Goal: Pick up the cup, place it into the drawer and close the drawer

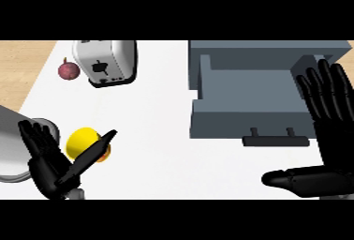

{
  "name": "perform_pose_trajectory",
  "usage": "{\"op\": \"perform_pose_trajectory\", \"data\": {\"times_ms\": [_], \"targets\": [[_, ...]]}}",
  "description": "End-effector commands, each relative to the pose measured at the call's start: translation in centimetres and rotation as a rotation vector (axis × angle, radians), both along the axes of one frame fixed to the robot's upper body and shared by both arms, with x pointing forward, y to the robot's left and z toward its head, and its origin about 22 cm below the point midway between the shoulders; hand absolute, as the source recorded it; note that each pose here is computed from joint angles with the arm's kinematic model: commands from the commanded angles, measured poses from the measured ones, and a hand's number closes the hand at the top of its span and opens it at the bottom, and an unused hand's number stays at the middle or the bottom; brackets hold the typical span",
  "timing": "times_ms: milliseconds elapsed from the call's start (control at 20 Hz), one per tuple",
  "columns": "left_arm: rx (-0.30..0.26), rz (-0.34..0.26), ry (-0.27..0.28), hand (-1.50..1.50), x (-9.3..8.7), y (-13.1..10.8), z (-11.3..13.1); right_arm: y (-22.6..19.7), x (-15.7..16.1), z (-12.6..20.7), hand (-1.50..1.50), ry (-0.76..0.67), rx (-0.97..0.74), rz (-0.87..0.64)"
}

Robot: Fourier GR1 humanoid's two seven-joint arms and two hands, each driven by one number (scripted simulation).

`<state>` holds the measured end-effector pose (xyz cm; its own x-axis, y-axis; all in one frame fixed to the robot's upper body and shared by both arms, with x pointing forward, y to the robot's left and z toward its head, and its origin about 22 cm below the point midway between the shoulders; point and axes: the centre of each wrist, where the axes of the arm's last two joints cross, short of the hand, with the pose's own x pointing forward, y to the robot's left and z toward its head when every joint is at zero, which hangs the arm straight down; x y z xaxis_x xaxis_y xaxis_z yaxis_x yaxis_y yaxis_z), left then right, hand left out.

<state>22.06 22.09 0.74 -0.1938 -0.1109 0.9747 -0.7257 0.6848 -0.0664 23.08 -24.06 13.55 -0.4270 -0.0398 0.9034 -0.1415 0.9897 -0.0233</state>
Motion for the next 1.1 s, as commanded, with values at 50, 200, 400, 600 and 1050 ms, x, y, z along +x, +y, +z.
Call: {"op": "perform_pose_trajectory", "data": {"times_ms": [50, 200, 400, 600, 1050], "targets": [[-0.015, 0.021, 0.016, -1.50, -1.5, 2.2, -2.7, 1.0, -1.8, -0.1, -1.50, 0.008, 0.005, 0.004], [-0.030, 0.010, 0.031, -1.50, -2.9, 1.9, -1.6, 1.4, -2.1, 0.6, -1.50, 0.000, 0.011, 0.011], [-0.037, 0.012, 0.033, -1.50, -1.6, 2.5, -5.0, 0.4, -1.3, 1.9, -1.50, 0.016, 0.002, 0.003], [-0.046, 0.021, 0.059, -1.50, -1.0, 4.0, -6.2, 1.7, -1.6, 0.0, -1.50, -0.010, 0.012, 0.018], [-0.076, 0.048, 0.035, -1.50, -1.5, 4.4, -10.0, -1.2, -1.6, 3.5, -1.50, 0.005, -0.022, 0.018]]}}
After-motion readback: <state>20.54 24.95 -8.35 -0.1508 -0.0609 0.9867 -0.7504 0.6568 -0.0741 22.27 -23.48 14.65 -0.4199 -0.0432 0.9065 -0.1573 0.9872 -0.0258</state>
